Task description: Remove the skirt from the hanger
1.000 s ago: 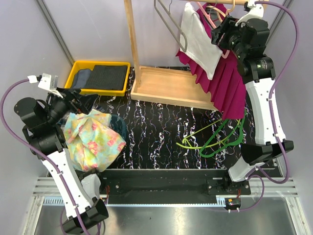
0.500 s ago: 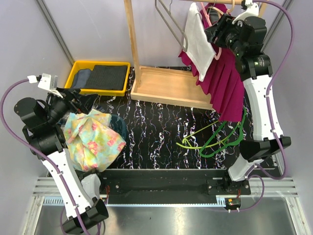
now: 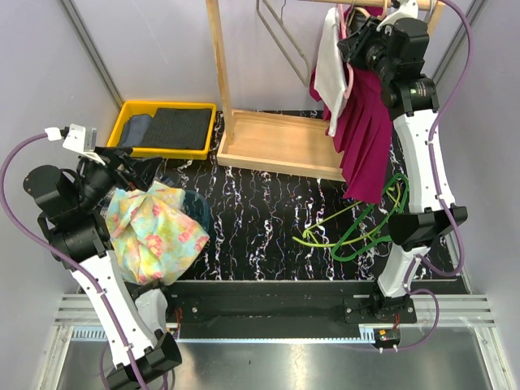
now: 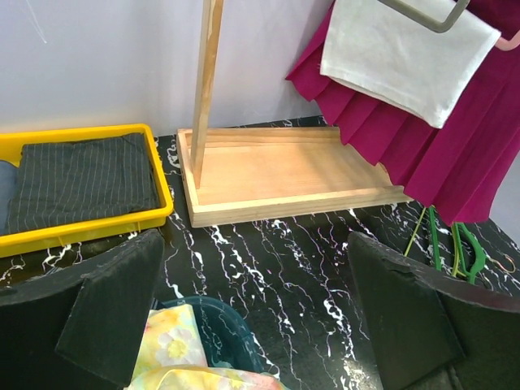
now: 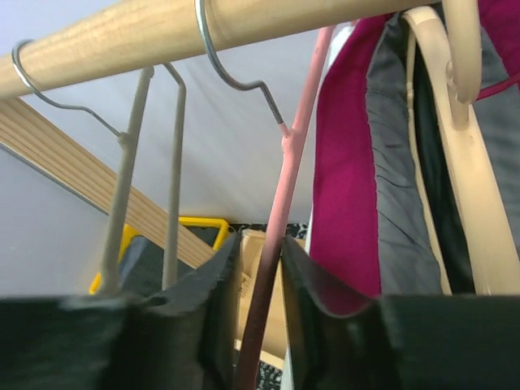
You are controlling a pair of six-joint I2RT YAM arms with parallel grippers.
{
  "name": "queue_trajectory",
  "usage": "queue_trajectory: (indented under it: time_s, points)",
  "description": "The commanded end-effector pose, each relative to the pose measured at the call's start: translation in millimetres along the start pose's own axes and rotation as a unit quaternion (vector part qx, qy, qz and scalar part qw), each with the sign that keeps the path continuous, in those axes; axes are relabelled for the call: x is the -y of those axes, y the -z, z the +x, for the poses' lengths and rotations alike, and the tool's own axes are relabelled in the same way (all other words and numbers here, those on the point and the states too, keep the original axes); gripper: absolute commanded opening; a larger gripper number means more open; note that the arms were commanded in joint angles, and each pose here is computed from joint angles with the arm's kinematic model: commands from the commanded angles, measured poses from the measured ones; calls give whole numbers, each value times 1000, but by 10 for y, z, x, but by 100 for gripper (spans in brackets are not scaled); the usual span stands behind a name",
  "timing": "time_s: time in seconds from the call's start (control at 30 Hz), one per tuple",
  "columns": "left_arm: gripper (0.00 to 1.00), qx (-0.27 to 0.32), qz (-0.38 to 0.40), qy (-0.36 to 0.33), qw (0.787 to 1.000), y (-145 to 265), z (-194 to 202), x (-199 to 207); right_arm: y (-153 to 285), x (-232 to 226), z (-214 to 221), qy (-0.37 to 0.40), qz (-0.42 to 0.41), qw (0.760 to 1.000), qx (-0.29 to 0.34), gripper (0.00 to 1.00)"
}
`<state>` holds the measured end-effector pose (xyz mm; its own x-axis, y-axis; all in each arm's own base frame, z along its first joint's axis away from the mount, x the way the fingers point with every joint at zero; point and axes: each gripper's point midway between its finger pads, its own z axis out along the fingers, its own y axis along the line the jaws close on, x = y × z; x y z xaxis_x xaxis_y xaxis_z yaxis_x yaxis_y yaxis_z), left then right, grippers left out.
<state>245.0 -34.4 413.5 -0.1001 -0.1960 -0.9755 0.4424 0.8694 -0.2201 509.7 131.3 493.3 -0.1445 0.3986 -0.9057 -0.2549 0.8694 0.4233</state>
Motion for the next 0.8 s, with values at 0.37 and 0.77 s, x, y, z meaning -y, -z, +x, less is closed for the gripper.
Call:
queue_trajectory:
  time_s: [0.37,0.77]
  points:
    - [99,19,-8,-45,999,36,-109,30,-17,-54,-103,-6,-9,1000,10,6]
    - [99,5,-1,-15,1000,-36,-45,-59,-5,-501,-695,-5,-66,991,112,0]
